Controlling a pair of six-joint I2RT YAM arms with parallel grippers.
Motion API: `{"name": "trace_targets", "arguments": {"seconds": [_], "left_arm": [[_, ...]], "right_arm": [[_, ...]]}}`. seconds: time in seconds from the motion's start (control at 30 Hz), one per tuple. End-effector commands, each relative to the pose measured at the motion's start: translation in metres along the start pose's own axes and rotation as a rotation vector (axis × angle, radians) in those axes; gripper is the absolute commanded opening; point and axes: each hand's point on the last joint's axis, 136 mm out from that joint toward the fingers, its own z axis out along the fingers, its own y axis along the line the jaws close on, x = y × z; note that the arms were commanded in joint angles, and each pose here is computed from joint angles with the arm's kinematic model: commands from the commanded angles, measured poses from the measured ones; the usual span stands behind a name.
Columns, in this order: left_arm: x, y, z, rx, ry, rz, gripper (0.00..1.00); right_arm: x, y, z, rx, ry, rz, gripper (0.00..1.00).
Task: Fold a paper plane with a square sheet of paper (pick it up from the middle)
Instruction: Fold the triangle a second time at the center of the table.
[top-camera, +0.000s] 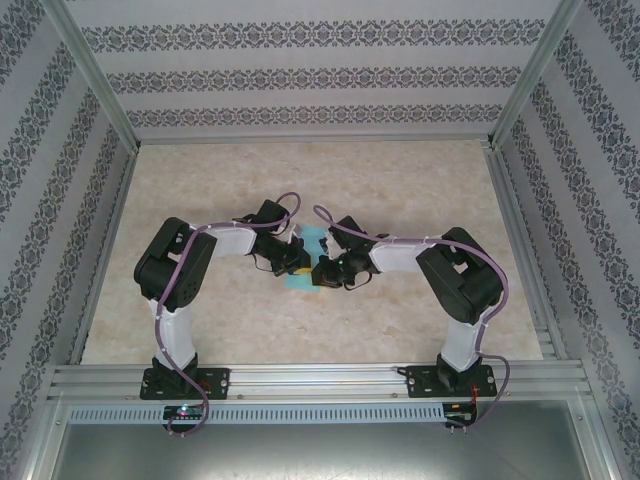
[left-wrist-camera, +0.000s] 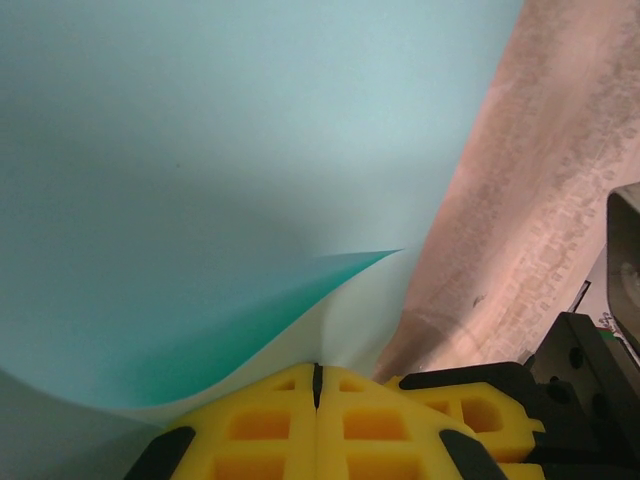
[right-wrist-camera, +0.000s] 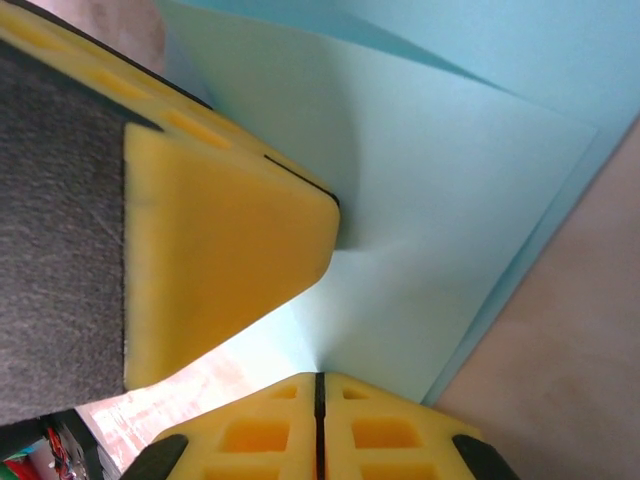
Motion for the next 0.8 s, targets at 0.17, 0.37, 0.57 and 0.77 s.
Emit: {"name": "trace_targets", "arguments": {"seconds": [0.17, 0.37, 0.57, 0.77], "left_arm": [[0.035, 0.067, 0.011, -0.224, 0.069, -0.12, 0.0], [0.033, 0.065, 0.013, -0.209, 0.059, -0.114, 0.0], [0.021, 0.053, 0.013, -0.151, 0.003, -0.112, 0.0], [0.005, 0.035, 0.009, -0.067, -0.093, -0.134, 0.0]], "right_arm": [[0.055, -0.024, 0.001, 0.078, 0.105, 0.041, 0.04], [0.072, -0.036, -0.017, 0.132, 0.092, 0.041, 0.04], [0.037, -0.026, -0.045, 0.172, -0.092, -0.003, 0.02], [-0.013, -0.002, -0.045, 0.123, -0.287, 0.027, 0.0]]}}
